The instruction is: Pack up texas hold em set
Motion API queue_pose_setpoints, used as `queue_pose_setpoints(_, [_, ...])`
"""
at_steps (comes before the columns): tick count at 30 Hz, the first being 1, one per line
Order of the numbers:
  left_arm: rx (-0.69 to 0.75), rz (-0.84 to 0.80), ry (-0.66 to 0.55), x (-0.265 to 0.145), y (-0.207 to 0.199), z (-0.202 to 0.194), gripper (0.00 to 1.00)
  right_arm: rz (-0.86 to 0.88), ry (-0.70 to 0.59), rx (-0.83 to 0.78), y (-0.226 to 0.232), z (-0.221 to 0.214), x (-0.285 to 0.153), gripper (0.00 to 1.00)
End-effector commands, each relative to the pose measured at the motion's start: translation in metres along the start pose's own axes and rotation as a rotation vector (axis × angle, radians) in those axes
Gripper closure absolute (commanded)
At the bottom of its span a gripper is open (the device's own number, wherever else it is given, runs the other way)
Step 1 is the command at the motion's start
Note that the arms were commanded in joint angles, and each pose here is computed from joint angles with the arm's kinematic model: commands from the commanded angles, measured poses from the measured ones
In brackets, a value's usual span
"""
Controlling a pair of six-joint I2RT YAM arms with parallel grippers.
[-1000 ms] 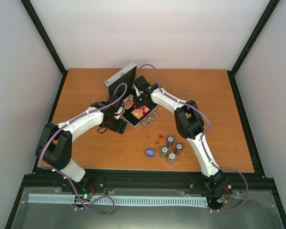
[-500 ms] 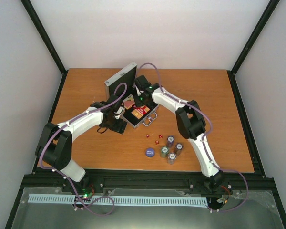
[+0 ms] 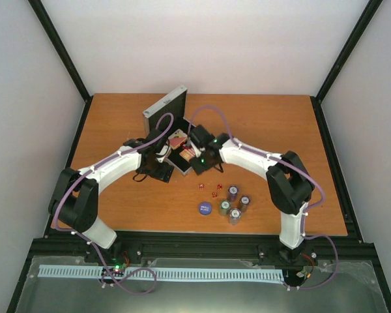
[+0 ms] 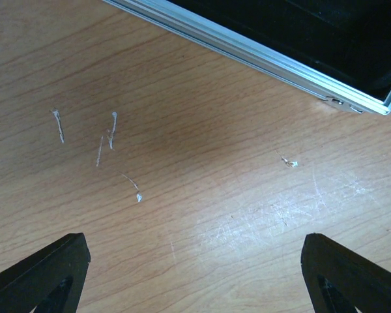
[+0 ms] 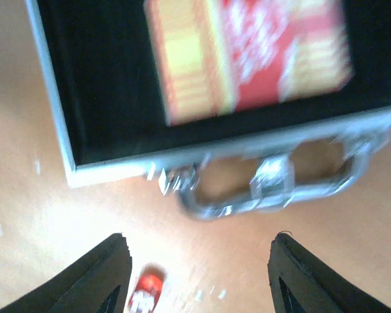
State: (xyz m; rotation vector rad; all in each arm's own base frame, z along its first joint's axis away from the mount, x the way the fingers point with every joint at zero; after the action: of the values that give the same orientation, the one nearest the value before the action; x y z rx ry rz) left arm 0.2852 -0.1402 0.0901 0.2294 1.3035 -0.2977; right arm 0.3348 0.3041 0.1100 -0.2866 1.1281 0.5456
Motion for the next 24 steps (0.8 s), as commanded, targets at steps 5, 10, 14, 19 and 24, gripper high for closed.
queue_pose_setpoints(5, [-0.014, -0.022, -0.038, -0.011, -0.001, 0.013, 0.08, 0.02, 0.165, -0.046, 0.029, -0.08, 0.011, 0.41])
queue_pose_setpoints(10, [-0.019, -0.018, -0.035, -0.012, 0.0, 0.013, 0.08, 0.039, 0.185, -0.036, 0.033, -0.087, 0.022, 0.42])
queue_pose_setpoints(14, [-0.027, -0.015, -0.034, -0.011, 0.001, 0.011, 0.08, 0.047, 0.186, -0.052, 0.036, -0.084, 0.029, 0.43])
queue_pose_setpoints(19, [-0.04, -0.004, -0.03, -0.01, 0.002, 0.009, 0.08, 0.05, 0.2, -0.071, 0.037, -0.081, 0.036, 0.49])
queue_pose_setpoints(24, [-0.046, 0.003, -0.028, -0.009, 0.003, 0.008, 0.08, 0.046, 0.221, -0.085, 0.036, -0.086, 0.036, 0.61])
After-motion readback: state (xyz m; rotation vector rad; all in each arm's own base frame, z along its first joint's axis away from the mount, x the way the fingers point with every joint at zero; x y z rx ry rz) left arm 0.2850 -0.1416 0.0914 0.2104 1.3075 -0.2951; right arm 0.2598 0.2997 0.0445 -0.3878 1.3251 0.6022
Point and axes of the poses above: each gripper's point midway between its finger pads, its own x axis out along the fingers, its own y axis along the line the jaws close on, z = x × y, the point moved 2 cm from there along -x, back along the fingers, and after that the axes turned 2 degrees about x, right-handed, at the moved point
